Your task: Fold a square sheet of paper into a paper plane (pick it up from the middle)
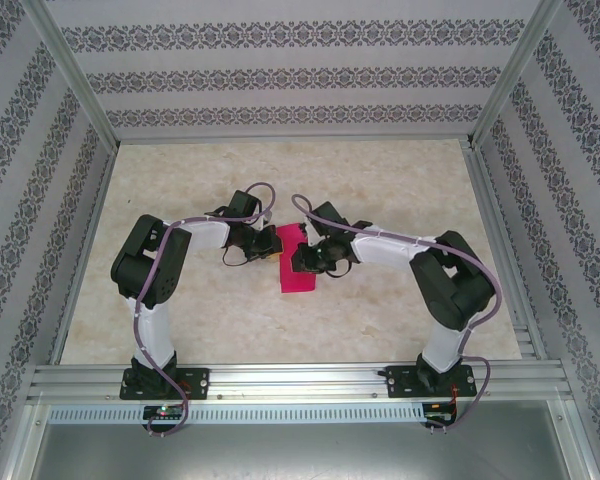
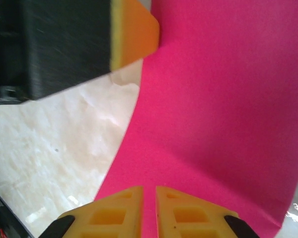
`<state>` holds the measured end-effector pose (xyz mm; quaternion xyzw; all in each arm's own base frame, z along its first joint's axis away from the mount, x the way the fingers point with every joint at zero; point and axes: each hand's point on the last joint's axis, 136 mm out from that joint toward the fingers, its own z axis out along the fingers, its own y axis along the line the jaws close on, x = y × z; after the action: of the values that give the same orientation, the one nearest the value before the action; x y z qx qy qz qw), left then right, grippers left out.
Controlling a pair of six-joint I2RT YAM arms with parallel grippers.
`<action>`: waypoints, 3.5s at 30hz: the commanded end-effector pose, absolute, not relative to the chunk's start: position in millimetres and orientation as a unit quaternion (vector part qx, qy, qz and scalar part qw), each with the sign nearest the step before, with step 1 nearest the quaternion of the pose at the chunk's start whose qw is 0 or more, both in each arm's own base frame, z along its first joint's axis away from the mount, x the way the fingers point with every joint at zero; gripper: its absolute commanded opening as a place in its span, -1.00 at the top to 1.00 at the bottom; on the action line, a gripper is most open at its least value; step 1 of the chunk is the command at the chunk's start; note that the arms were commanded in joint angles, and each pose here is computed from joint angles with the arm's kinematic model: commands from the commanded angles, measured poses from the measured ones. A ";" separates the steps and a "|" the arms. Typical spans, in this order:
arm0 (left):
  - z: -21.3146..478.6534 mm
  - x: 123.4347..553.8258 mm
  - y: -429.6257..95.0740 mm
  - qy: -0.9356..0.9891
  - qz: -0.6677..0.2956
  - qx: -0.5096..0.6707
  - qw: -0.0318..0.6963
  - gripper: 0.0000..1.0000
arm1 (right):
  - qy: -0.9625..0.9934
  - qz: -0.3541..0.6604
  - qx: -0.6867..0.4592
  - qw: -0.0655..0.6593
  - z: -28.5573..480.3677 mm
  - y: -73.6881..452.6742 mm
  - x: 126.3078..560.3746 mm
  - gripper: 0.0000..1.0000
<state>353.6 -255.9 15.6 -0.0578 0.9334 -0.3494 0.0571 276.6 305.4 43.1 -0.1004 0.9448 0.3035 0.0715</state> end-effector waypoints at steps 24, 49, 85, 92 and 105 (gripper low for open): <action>-60.4 304.5 -214.8 0.973 -0.204 -0.104 -0.024 1.00 | 0.960 0.266 -0.091 -0.011 -16.5 244.8 212.8 0.70; -55.1 304.8 -217.6 0.973 -0.211 -0.091 -0.025 1.00 | 0.915 0.368 0.001 0.163 61.2 305.6 346.5 0.98; -61.7 293.7 -205.0 0.980 -0.167 -0.096 -0.051 1.00 | 0.919 0.353 0.030 0.173 37.1 300.0 381.5 1.00; -62.5 290.9 -203.3 0.980 -0.164 -0.095 -0.055 1.00 | 0.925 0.334 0.064 0.170 10.6 283.9 396.8 1.00; -71.7 278.3 -199.3 0.980 -0.162 -0.094 -0.068 1.00 | 0.925 0.295 0.123 0.205 8.9 235.8 422.3 1.00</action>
<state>349.5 -255.1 11.0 -0.0616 0.9443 -0.3200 0.0466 403.8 270.3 15.9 0.0836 0.9169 0.3501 0.1722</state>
